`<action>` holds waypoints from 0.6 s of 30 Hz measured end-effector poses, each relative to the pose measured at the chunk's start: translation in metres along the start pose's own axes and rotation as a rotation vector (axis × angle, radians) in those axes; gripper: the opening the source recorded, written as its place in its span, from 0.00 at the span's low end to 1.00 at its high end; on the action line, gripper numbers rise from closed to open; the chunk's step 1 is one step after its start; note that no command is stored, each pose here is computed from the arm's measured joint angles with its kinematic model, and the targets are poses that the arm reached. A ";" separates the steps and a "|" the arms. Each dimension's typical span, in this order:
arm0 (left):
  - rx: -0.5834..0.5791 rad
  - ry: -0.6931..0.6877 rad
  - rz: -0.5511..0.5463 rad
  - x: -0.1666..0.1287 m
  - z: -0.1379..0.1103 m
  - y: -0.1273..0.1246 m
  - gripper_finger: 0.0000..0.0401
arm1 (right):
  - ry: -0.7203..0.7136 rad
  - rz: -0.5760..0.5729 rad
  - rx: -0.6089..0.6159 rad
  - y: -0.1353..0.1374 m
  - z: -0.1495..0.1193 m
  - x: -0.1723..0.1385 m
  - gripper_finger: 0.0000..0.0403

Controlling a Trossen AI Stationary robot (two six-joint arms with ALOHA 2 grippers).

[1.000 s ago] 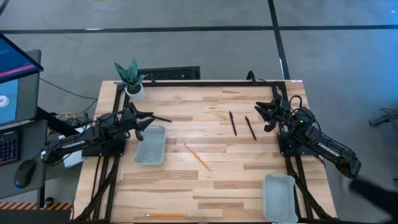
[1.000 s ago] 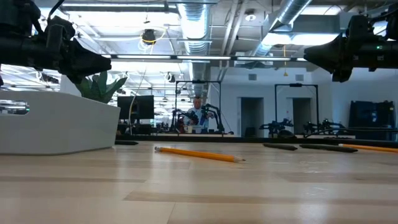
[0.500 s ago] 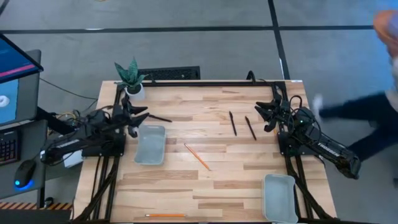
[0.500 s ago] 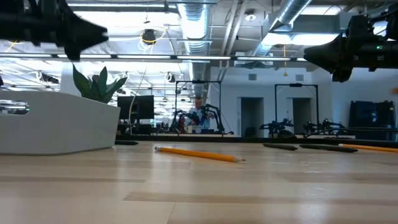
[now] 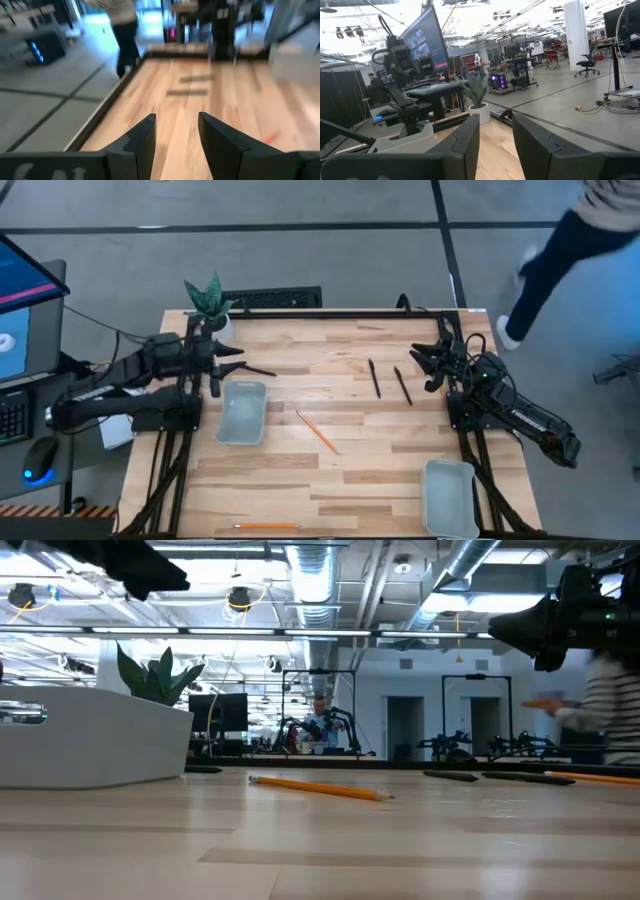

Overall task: Sort pens & pencils
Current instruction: Move the left gray bin to the bottom right of the table

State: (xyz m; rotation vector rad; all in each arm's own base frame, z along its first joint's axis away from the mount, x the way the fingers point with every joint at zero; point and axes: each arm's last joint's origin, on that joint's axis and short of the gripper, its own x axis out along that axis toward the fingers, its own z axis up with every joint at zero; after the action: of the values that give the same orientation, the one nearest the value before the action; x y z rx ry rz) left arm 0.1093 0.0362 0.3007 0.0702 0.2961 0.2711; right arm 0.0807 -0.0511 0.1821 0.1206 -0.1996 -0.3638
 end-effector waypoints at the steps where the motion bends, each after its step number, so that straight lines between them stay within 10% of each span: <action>1: 0.023 0.041 -0.004 0.002 0.005 0.001 0.35 | 0.000 0.000 0.000 0.000 0.000 0.000 0.34; 18: 0.217 0.582 -0.033 0.054 0.017 0.007 0.35 | 0.001 0.000 0.000 0.000 0.000 0.000 0.34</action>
State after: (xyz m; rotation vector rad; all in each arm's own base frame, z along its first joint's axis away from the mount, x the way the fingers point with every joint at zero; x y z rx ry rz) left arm 0.1623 0.0576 0.3025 0.2014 0.9045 0.2213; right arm 0.0807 -0.0511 0.1820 0.1209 -0.1988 -0.3635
